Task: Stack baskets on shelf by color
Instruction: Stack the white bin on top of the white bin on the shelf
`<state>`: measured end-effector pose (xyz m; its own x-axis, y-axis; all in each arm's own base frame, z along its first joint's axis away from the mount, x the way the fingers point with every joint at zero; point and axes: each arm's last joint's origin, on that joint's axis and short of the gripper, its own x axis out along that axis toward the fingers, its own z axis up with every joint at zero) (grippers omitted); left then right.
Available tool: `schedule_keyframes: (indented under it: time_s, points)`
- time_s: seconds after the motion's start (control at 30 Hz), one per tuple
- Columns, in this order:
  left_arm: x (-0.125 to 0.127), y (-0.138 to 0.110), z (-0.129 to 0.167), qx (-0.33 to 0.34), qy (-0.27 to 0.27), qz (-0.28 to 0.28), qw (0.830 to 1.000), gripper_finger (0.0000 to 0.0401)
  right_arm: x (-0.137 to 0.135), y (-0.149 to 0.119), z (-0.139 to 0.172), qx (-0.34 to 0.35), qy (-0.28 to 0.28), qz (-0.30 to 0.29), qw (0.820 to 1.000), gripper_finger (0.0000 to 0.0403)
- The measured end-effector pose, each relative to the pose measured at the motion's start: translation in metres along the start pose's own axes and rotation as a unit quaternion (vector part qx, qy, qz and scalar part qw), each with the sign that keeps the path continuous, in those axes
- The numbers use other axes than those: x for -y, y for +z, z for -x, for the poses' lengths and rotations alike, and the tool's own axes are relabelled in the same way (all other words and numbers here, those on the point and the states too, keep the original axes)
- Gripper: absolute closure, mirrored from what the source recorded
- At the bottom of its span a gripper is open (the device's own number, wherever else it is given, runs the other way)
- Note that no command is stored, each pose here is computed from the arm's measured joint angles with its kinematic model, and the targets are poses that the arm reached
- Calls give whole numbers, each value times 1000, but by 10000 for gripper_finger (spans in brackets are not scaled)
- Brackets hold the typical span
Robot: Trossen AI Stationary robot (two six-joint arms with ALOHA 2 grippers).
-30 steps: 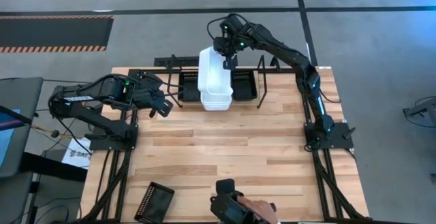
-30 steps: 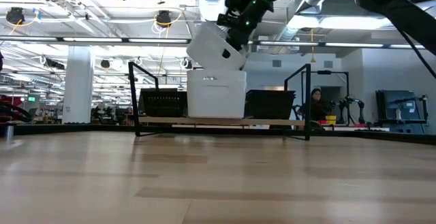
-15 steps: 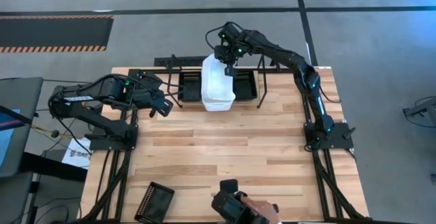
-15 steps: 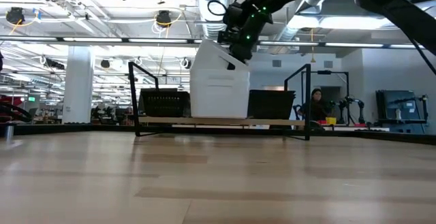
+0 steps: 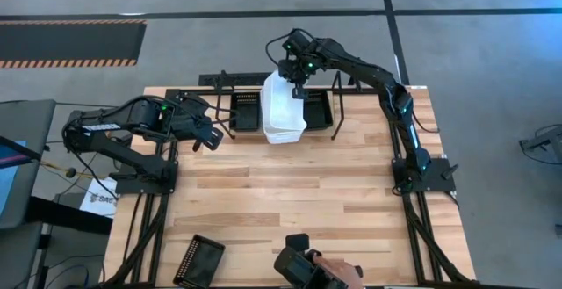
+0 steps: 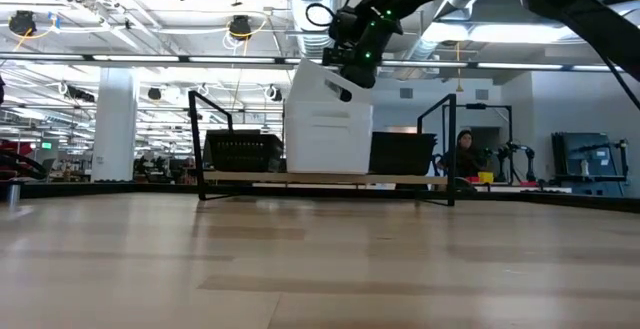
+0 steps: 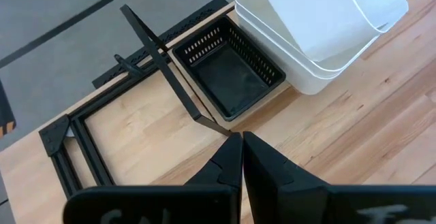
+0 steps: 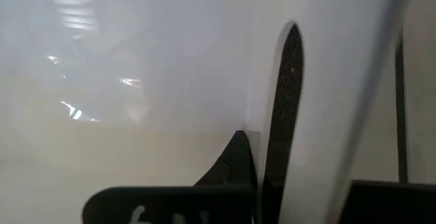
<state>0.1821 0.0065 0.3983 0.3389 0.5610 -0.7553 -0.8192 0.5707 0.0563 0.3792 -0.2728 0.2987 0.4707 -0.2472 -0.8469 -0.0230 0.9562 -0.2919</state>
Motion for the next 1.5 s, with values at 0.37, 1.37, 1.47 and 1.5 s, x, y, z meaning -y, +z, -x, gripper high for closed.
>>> schedule_keyframes:
  time_s: [0.37, 1.37, 1.47, 1.5]
  points:
    - [0, 0, 0, 0, 0, 0, 1000, 401, -5, 2, 0, -5, 10, 47, 999, 403]
    - [0, 0, 0, 9, 7, 7, 1000, 401, -5, 17, 42, -19, -24, 90, 995, 402]
    - [0, 1, 0, 9, 7, 7, 1000, 401, -5, 18, 41, -18, -23, 93, 995, 402]
    - [0, 1, 0, 9, 7, 7, 1000, 401, -6, 18, 41, -17, -22, 93, 995, 402]
